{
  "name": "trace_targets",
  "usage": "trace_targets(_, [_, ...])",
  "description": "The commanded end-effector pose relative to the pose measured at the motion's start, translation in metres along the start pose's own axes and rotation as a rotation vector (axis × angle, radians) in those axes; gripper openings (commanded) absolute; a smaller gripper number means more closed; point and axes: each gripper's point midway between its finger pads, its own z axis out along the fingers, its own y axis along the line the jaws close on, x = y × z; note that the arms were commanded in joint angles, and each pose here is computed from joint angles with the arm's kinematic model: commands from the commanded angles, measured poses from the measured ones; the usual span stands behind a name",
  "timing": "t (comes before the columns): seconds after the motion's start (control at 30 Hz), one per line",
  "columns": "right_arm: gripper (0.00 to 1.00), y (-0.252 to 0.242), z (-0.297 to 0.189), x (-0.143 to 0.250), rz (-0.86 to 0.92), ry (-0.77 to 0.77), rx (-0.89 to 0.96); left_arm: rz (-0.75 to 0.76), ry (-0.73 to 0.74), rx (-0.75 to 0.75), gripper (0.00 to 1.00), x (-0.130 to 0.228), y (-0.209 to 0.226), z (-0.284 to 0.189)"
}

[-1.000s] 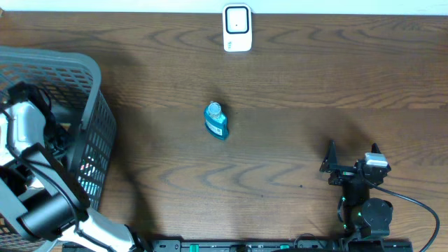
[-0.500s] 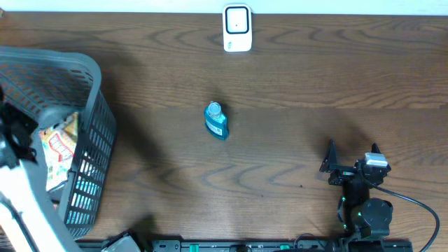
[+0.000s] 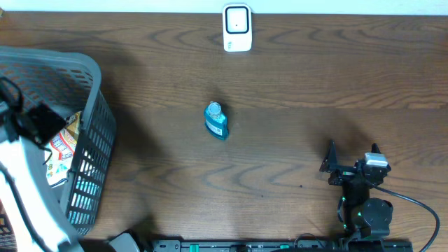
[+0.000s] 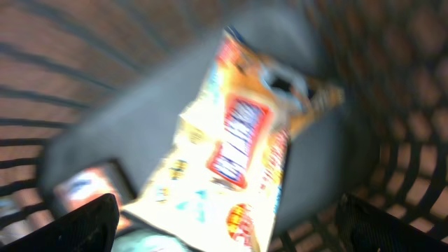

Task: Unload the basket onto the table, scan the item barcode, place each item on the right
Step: 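Return the left gripper to the basket and grasp the snack bag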

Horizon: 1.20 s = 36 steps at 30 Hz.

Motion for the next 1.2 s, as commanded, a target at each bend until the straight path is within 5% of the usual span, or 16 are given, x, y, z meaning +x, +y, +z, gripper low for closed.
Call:
trace_targets(0.0, [0.99, 0.003, 0.000, 0.001, -0.010, 0.002, -0.012, 0.120, 0.173, 0.128, 0.98, 0.023, -0.026, 0.037])
trace_targets(0.4, [0.99, 0.003, 0.000, 0.001, -0.010, 0.002, -0.012, 0.146, 0.513, 0.006, 1.00, 0.074, -0.017, 0.139])
trace_targets(0.5, [0.99, 0.003, 0.000, 0.001, -0.010, 0.002, -0.012, 0.150, 0.561, -0.010, 0.64, 0.084, -0.016, 0.153])
trace_targets(0.57, [0.99, 0.003, 0.000, 0.001, -0.010, 0.002, -0.012, 0.156, 0.560, -0.031, 0.26, 0.084, -0.012, 0.155])
trace_targets(0.63, [0.99, 0.003, 0.000, 0.001, -0.010, 0.002, -0.012, 0.161, 0.542, -0.053, 0.08, 0.079, -0.009, 0.152])
trace_targets(0.9, [0.99, 0.003, 0.000, 0.001, -0.010, 0.002, -0.012, 0.137, 0.278, -0.087, 0.08, 0.013, -0.001, 0.077])
trace_targets(1.17, [0.99, 0.003, 0.000, 0.001, -0.010, 0.002, -0.012, -0.131, -0.203, 0.036, 0.08, -0.042, 0.002, -0.053])
